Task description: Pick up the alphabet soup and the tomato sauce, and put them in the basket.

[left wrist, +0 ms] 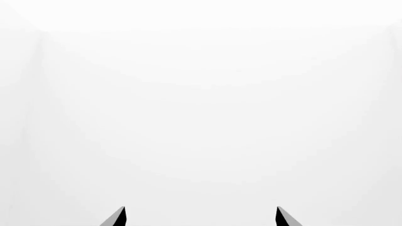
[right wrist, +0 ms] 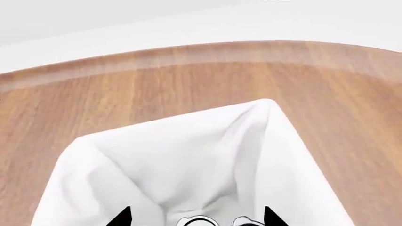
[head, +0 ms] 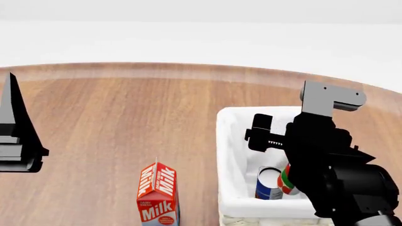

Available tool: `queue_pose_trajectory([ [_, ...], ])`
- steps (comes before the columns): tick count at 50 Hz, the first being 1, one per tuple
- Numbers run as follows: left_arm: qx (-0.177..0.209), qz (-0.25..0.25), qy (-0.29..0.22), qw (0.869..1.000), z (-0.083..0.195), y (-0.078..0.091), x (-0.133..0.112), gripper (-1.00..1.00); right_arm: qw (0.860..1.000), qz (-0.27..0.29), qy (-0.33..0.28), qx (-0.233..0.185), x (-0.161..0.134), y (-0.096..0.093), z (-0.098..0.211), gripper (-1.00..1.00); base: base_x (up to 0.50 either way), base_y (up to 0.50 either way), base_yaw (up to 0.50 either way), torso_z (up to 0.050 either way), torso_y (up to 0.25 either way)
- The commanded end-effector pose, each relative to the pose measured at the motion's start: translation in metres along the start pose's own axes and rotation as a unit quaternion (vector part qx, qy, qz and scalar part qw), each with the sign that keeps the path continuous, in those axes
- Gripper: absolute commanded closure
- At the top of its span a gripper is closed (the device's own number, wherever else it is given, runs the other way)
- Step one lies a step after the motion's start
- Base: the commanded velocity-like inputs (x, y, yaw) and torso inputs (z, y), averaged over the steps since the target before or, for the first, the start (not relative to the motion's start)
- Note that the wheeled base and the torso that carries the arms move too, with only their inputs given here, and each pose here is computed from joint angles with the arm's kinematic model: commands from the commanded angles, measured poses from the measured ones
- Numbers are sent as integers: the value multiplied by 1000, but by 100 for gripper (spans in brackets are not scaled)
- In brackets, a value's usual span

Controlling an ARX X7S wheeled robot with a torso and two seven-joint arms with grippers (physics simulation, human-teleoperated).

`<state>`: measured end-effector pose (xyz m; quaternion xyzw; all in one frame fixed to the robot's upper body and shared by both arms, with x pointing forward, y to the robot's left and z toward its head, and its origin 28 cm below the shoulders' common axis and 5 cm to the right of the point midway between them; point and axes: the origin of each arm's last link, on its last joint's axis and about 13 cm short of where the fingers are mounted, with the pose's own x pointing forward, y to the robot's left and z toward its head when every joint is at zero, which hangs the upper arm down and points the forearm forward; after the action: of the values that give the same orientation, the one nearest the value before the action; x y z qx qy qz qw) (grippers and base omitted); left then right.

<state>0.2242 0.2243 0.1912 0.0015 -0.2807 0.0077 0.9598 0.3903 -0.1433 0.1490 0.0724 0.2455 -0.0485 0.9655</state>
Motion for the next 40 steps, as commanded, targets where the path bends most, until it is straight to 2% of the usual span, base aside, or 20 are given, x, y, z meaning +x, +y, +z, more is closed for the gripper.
queue_pose_trajectory([
  [1,-1,1,1,1000,-1,0,-1,-100,1000,13,-20,-5,0,2,3,-100,0,0,0,0,0],
  [10,0,0,-1,1000,0,0,0,-100,989,18,-147,-20,-8,6,25,-100,0,0,0,0,0],
  [18,1,-1,-2,1000,1,0,0,-100,975,29,-220,-17,-16,13,42,-100,0,0,0,0,0],
  [19,0,0,-1,1000,1,0,0,-100,968,33,-248,-20,-19,16,47,-100,0,0,0,0,0],
  [22,0,0,-1,1000,0,0,0,-100,959,40,-281,-18,-25,19,55,-100,0,0,0,0,0],
  [23,0,0,-1,1000,0,0,0,-100,951,46,-306,-12,-29,21,61,-100,0,0,0,0,0],
  [27,0,1,0,1000,0,0,0,-100,939,65,-336,10,-38,25,70,-100,0,0,0,0,0],
  [28,0,0,-1,1000,0,0,0,-100,934,63,-352,0,-41,26,73,-100,0,0,0,0,0],
  [32,0,1,0,1000,0,0,-1,-100,921,75,-381,10,-50,30,79,-100,0,0,0,0,0],
  [35,-1,1,0,1000,-1,0,-1,-100,906,81,-415,25,-58,30,83,-100,0,0,0,0,0],
  [37,-1,1,0,1000,-1,0,-1,-100,899,80,-430,18,-62,31,84,-100,0,0,0,0,0],
  [38,-1,0,1,1000,-2,0,-1,-100,891,84,-444,37,-68,30,86,-100,0,0,0,0,0],
  [40,-2,1,1,1000,-2,0,-1,-100,885,90,-455,37,-73,30,87,-100,0,0,0,0,0],
])
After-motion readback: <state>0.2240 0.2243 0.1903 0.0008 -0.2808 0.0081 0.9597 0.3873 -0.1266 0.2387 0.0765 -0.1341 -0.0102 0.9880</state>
